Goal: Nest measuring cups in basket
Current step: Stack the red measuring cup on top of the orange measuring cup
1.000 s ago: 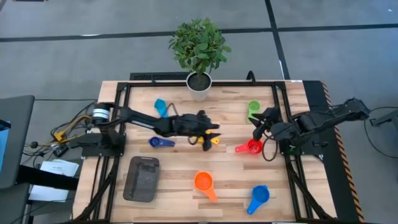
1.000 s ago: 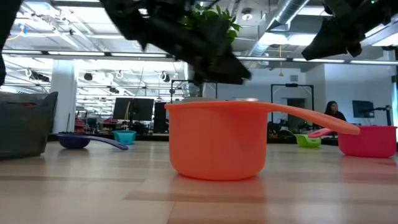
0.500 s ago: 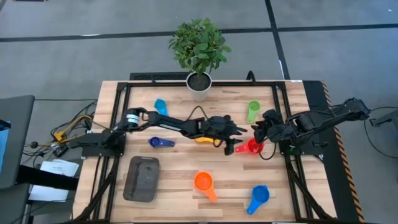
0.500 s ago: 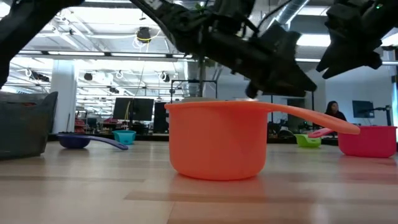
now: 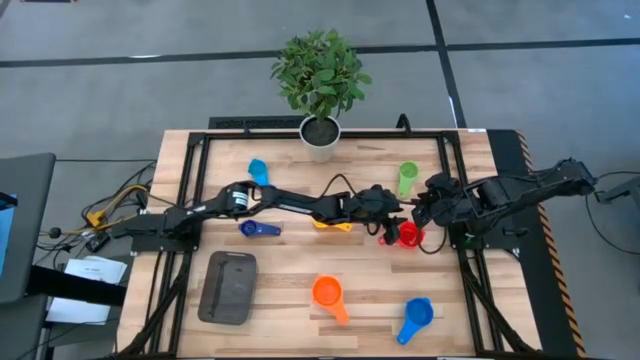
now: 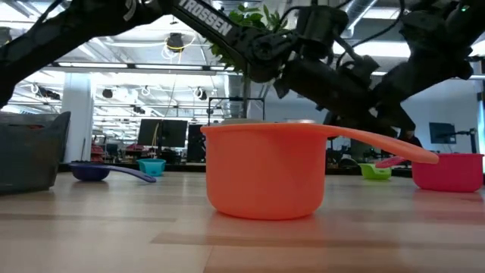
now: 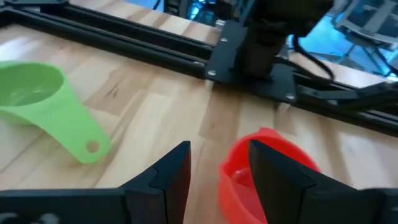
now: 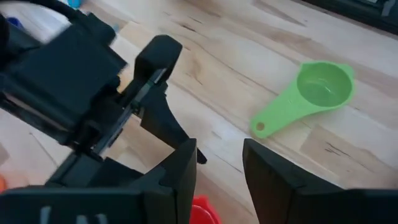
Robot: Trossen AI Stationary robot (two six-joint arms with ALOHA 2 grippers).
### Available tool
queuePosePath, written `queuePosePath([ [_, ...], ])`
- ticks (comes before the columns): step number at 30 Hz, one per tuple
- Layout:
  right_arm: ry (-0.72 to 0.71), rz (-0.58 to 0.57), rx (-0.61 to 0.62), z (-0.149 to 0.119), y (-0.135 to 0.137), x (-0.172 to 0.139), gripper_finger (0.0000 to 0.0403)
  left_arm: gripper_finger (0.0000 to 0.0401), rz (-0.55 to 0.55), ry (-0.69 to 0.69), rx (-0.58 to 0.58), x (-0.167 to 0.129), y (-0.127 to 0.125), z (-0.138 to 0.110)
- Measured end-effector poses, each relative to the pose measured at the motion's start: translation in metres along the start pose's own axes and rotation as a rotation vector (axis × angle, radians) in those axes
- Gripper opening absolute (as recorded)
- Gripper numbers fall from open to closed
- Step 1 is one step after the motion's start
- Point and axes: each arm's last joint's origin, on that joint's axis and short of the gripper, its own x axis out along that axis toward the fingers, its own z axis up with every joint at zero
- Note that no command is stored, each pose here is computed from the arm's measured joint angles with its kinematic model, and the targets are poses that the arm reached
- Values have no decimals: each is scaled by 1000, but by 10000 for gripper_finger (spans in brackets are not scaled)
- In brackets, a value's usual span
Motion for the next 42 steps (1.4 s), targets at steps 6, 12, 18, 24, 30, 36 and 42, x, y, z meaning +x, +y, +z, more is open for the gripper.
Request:
queuePosePath([
  [6,9,-20,-29,-1,-2,0,156,149,15,-3,1,0,0,0],
  [12,10,-16,-33,-1,-2,0,156,149,2,-14,-1,2,-6,-7],
  [18,14,-2,-26,-2,0,-1,150,149,-25,19,-27,5,-13,-22],
  [24,21,16,-8,-5,1,-3,149,149,-24,29,-4,6,-14,-26],
  [30,29,36,-7,-7,3,-4,149,149,-7,79,22,6,-11,-30],
  [36,29,36,-11,-7,3,-4,140,148,-2,113,25,6,-6,-33],
  [42,26,28,-28,-6,2,-4,133,116,-1,113,27,7,-5,-32],
])
